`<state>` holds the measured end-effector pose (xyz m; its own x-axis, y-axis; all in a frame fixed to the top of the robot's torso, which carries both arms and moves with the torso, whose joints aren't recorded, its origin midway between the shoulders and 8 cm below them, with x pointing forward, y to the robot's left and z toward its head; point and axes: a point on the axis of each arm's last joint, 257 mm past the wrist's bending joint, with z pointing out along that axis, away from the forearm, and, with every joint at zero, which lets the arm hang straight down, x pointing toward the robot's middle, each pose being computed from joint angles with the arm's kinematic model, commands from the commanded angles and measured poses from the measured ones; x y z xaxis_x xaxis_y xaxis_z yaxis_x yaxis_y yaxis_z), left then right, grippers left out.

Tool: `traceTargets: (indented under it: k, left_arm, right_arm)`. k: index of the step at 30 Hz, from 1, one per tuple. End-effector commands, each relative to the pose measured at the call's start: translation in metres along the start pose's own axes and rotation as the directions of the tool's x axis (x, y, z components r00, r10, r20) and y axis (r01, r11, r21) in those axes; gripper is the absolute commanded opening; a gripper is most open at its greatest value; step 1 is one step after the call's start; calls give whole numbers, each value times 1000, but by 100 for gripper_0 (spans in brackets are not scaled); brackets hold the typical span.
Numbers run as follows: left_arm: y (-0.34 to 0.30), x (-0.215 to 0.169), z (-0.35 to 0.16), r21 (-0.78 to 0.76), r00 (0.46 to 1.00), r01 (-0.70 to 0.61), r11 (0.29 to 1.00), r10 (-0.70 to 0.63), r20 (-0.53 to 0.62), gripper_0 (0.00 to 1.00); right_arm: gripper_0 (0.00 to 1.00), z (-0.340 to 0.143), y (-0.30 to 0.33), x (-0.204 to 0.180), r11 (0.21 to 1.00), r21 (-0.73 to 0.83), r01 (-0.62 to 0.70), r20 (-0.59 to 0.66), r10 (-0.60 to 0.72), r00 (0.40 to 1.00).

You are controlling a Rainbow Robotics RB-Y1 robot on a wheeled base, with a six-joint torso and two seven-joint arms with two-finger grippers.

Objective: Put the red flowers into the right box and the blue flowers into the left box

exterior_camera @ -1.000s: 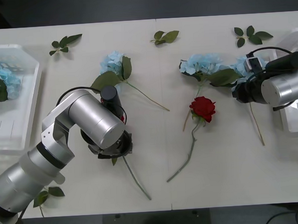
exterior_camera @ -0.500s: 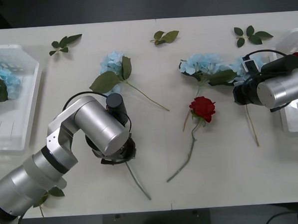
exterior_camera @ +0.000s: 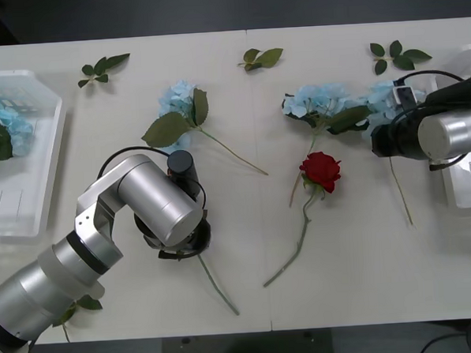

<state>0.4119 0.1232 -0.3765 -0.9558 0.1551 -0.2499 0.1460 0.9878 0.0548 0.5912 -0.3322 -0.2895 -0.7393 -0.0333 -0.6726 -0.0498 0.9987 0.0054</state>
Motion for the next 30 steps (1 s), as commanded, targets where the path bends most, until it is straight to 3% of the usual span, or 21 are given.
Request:
traceTargets:
  k: [1,2,3,4,11,16,22,30]
  left_arm:
    - [-11,4,0,15,1000,-28,1000,27,5,33]
    - [-12,4,0,16,1000,-29,999,29,4,28]
    - [-12,3,0,16,1000,-30,999,30,7,4]
    - [-12,3,0,16,1000,-30,999,30,7,0]
    - [-17,-2,-5,22,999,-43,999,43,22,0]
    - [-28,-12,-19,53,996,-58,997,54,66,0]
    - [-33,-28,-53,84,988,-80,993,67,140,0]
    - [-24,-35,-107,124,978,-81,989,55,200,0]
  right_arm:
    - [0,-27,-27,-37,999,-26,26,55,-25,998]
    - [0,-29,-27,-38,999,-34,24,56,-22,998]
    - [0,-39,-31,-45,997,-72,22,66,-17,998]
    - [0,-44,-32,-50,996,-91,22,74,-15,997]
    - [0,-91,-19,-83,950,-309,-41,127,84,988]
    - [0,-129,12,-115,864,-499,-65,186,180,966]
    - [0,-172,64,-144,698,-714,-45,230,295,927]
    - [0,-203,128,-139,522,-846,105,286,279,917]
